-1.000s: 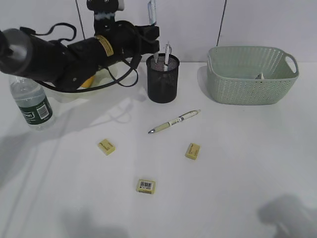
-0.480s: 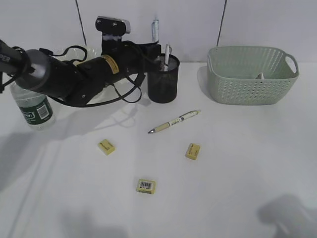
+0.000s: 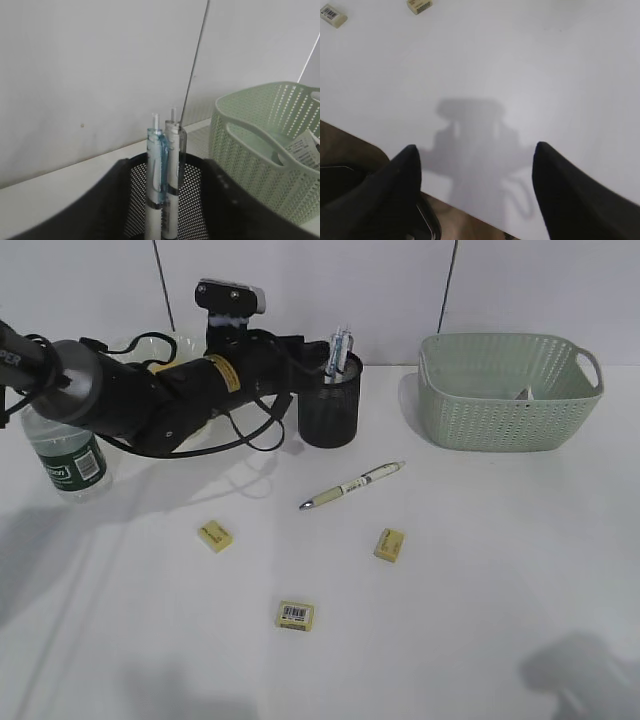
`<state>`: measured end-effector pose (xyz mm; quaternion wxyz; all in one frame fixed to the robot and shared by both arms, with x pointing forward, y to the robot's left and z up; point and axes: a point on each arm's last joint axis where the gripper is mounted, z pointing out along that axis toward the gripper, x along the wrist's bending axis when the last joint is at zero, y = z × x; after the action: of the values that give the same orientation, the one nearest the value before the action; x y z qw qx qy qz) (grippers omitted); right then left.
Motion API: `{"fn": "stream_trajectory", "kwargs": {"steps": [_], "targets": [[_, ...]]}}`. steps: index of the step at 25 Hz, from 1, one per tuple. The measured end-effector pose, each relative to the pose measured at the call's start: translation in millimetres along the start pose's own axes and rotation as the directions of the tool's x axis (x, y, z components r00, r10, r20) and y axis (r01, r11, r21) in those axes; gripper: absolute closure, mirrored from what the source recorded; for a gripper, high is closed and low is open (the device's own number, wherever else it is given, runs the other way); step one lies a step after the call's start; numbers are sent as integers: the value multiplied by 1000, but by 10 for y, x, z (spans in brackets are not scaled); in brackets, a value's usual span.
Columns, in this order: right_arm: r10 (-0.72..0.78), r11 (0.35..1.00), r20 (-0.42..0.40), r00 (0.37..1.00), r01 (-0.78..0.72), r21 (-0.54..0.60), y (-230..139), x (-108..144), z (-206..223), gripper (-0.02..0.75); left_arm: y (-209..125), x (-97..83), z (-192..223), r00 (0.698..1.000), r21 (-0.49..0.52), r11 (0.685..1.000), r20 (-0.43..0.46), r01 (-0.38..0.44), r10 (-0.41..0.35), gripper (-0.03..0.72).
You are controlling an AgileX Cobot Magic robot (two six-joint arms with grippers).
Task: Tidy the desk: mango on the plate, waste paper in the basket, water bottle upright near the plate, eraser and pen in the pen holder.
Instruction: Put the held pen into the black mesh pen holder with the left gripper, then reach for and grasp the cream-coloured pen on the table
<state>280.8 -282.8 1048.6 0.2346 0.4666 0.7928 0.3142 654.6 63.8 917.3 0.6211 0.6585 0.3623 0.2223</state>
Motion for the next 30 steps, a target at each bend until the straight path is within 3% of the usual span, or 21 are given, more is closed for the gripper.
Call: {"fn": "stream_trajectory", "kwargs": {"steps": [4,10,16,20,24,27,30], "targets": [[0,1000,0,1000,0,0,0,0,0,188,78,-50,-9,1000,-5,1000,4,-5,5,241],[0,1000,0,1000,0,0,0,0,0,188,575,-257,-140,999,-8,999,-7,-42,42,216],[0,1000,0,1000,0,0,0,0,0,188,1004,-507,-412,991,154,984,-76,-94,106,214],[0,1000,0,1000,0,0,0,0,0,188,1270,-662,-721,978,302,949,-153,-89,140,216],[0,1000,0,1000,0,0,0,0,0,188,1445,-702,-1106,954,470,882,-255,-19,156,253],[0,1000,0,1000,0,0,0,0,0,188,1495,-727,-1400,946,609,792,-278,40,166,282],[0,1000,0,1000,0,1,1,0,2,188,1500,-791,-1677,953,741,667,-254,83,163,301]]}}
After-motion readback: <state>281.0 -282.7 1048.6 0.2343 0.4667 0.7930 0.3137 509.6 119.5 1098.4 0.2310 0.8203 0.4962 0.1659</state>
